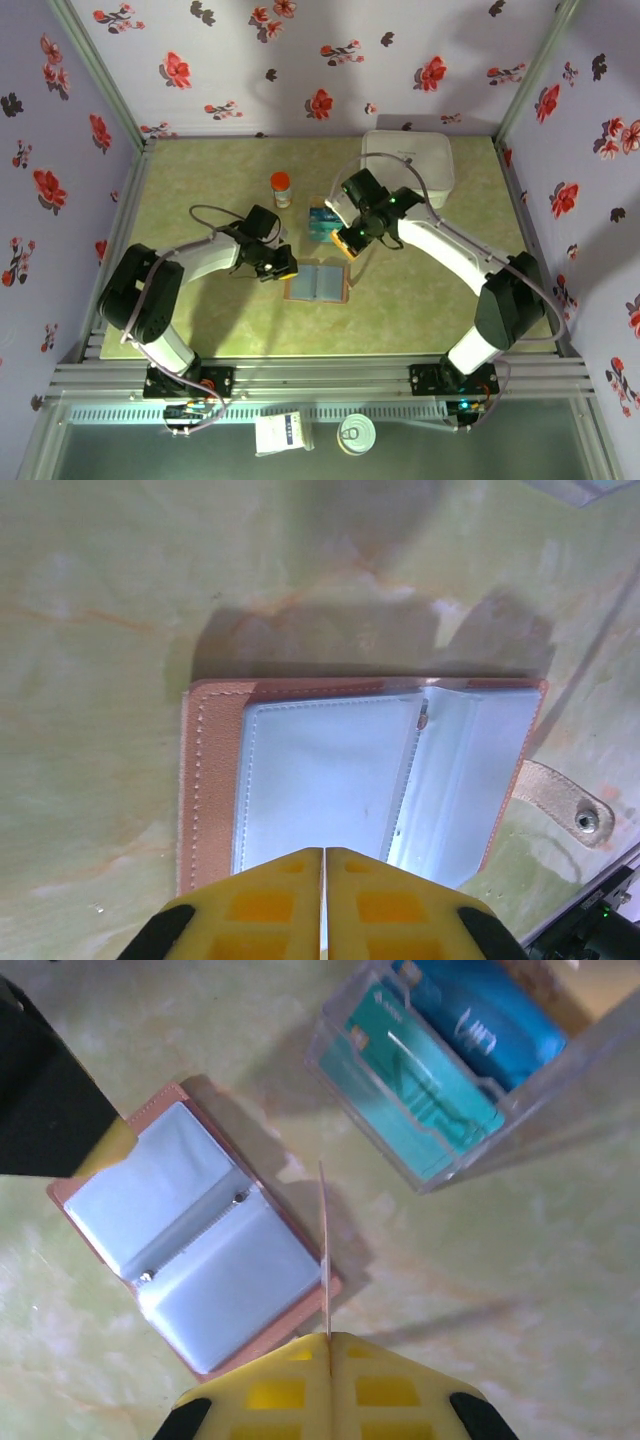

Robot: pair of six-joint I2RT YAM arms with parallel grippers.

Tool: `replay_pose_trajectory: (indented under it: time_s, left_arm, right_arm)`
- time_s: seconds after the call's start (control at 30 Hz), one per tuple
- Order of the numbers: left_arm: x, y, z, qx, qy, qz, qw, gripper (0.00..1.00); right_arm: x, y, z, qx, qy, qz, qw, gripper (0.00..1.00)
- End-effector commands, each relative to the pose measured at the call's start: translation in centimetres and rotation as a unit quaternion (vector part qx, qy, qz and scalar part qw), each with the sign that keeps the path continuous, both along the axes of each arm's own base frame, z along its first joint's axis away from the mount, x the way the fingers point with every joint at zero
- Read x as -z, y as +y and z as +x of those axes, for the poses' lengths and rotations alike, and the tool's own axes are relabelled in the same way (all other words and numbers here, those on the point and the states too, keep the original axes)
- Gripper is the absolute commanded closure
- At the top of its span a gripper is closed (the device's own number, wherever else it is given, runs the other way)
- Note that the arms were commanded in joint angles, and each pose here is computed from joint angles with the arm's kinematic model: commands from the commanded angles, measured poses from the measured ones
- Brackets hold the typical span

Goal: Take the credit cards out of the card holder

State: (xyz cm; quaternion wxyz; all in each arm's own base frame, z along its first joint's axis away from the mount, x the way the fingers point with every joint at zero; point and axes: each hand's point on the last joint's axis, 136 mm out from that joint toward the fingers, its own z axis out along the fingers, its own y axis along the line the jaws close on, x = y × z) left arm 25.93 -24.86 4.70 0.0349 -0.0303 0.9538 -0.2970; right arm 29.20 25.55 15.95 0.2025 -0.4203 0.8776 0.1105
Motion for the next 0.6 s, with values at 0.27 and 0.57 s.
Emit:
replay_pose_trajectory:
  time_s: [0.27,0.57]
  left_arm:
    - [-1.7,5.1,-0.3,-0.043,-0.02,-0.004,0.999,0.8]
    - [-1.8,7.4,-0.8,-0.07,-0.023,0.002,0.997,0.73]
  right_arm:
    - [-1.7,0.9,8.0,-0.223,-0.092,-0.084,0.967,1.0]
    - [-0.2,3.4,12.7,-0.257,-0.077,-0.063,0.961,1.0]
